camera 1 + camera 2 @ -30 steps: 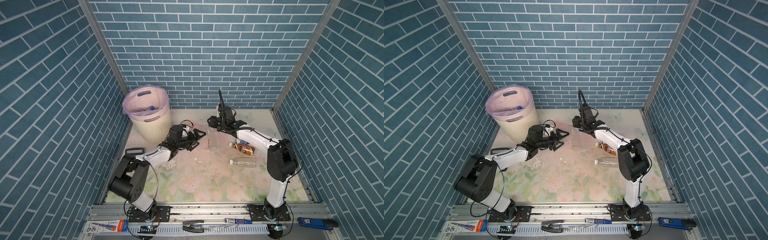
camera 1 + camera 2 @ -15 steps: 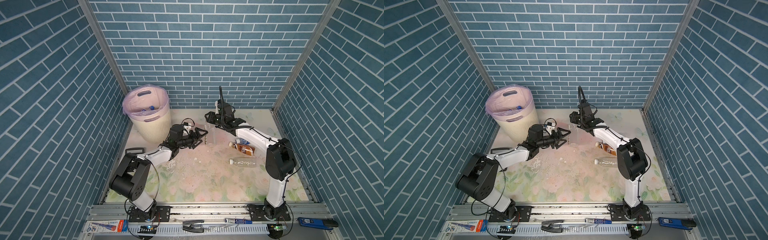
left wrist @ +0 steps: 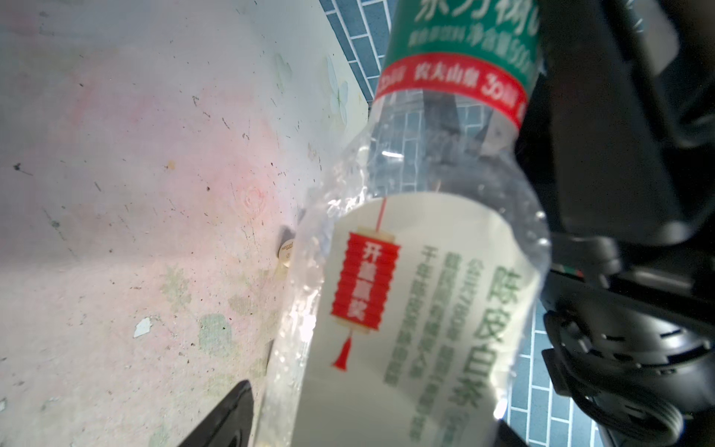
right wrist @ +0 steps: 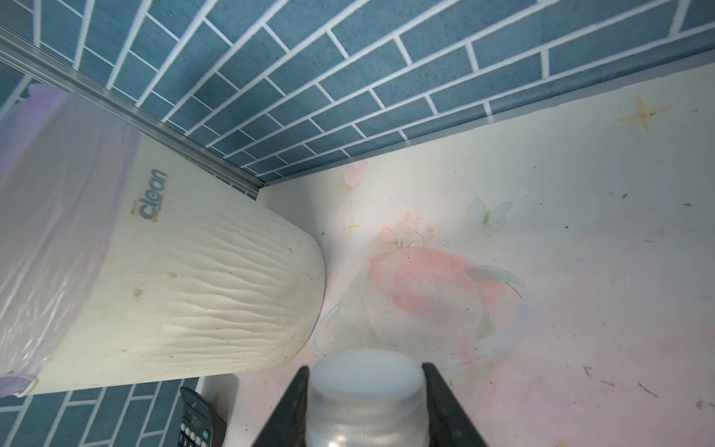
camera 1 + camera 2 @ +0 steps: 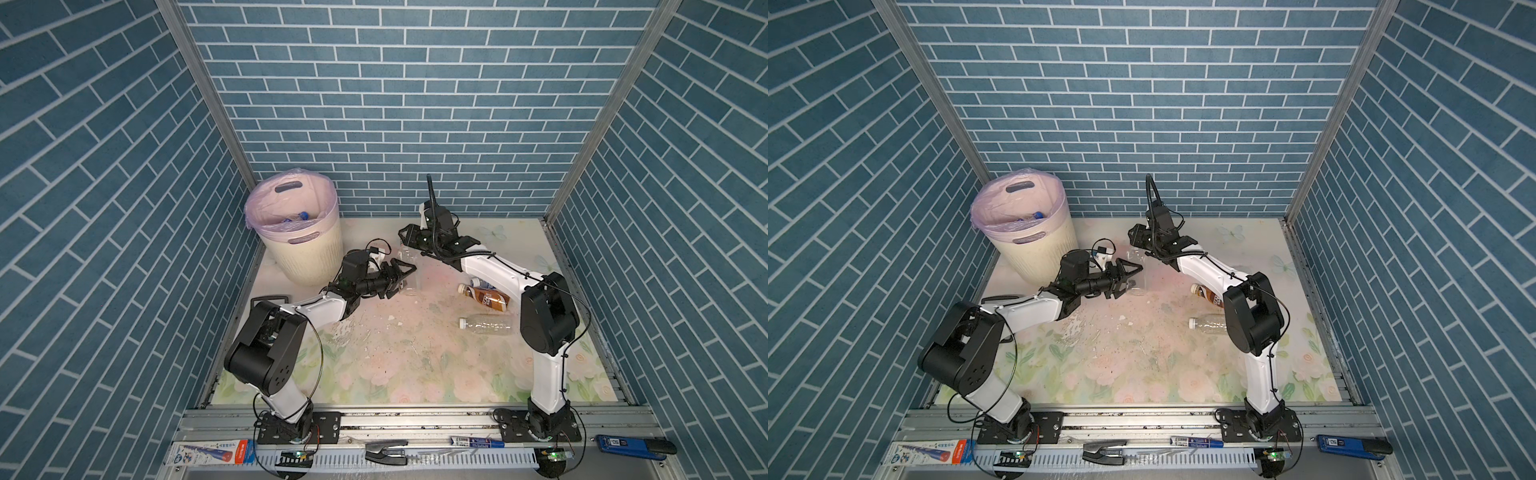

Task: Throw the plastic bottles in the bin
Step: 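Grasp the tea bottle's body with left gripper while right gripper holds the cap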

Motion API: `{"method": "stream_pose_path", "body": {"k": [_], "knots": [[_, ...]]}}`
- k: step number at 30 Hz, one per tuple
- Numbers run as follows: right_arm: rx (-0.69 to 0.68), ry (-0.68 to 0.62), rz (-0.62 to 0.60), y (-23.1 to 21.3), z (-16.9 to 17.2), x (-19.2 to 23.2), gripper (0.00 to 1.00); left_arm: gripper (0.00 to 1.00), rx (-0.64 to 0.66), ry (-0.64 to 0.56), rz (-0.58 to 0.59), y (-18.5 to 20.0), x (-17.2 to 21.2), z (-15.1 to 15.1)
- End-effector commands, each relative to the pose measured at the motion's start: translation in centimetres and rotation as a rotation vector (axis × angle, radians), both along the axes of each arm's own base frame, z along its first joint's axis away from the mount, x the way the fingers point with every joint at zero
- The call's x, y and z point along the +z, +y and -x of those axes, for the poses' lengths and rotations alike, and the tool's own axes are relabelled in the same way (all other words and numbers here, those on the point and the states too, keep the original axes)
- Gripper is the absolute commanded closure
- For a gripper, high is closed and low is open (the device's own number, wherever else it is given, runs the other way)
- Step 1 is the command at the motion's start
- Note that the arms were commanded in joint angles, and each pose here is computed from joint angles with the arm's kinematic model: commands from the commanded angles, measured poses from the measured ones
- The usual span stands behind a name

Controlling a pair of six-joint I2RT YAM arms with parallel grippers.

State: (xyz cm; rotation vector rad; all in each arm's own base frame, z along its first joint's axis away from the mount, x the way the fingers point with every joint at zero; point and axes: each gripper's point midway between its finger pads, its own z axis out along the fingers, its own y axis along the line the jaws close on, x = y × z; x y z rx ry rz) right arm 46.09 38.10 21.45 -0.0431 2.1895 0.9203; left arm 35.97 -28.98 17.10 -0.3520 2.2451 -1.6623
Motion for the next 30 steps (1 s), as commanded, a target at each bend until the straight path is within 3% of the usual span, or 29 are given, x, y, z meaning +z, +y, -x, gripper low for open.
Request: {"method": "stream_pose_path", "body": {"k": [1, 8, 28, 30], "knots": [[0.004, -0.026, -0.101, 1.4, -0.3, 3.4, 0.7, 0.28, -0.019, -0.026, 0.013, -0.6, 0.7, 0.0], [0.006, -0.011, -0.102, 1.6, -0.1, 2.6, 0.7, 0.44, -0.018, -0.03, 0.015, -0.5, 0.9, 0.0], [-0.002, -0.022, -0.081, 0.3, 0.9, 3.5, 0.43, 0.46, -0.007, -0.015, -0.023, 0.2, 0.3, -0.6], [-0.01, -0.022, -0.08, 0.0, 1.0, 4.0, 0.36, 0.48, -0.005, -0.016, -0.052, 0.5, 0.1, -0.6]]}}
